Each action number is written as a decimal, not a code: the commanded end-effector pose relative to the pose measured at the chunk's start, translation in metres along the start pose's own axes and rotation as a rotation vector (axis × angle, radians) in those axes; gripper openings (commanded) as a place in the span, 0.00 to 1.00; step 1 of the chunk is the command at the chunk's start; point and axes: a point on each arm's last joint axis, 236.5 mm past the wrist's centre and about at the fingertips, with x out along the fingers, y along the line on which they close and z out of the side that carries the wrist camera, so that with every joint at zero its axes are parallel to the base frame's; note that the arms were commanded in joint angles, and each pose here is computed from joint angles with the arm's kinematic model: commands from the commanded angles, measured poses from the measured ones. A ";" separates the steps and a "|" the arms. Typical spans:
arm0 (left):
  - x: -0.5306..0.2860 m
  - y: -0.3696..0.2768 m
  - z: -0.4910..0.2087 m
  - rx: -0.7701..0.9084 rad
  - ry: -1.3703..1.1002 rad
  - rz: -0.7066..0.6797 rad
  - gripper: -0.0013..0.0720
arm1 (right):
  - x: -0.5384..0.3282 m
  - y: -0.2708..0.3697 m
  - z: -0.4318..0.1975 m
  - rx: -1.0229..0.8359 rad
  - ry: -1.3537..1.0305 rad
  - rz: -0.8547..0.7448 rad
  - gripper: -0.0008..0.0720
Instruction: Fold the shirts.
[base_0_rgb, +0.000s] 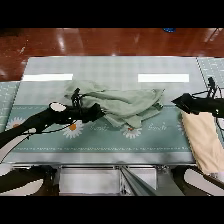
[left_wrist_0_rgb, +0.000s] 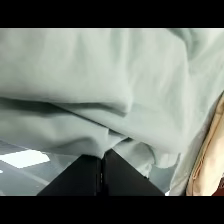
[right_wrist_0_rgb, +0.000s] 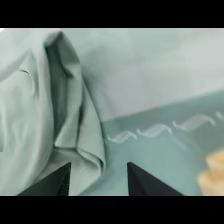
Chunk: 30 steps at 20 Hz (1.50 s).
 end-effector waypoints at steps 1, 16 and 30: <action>-0.002 -0.007 -0.003 0.011 0.025 -0.021 0.04 | 0.034 0.020 0.013 -0.030 0.063 0.022 0.58; -0.006 -0.010 -0.002 0.004 0.038 -0.036 0.04 | 0.116 0.052 0.030 -0.050 0.216 0.069 0.04; -0.410 -0.304 0.104 0.716 -0.669 -0.455 0.04 | -0.264 0.329 0.095 -0.778 -0.539 0.254 0.04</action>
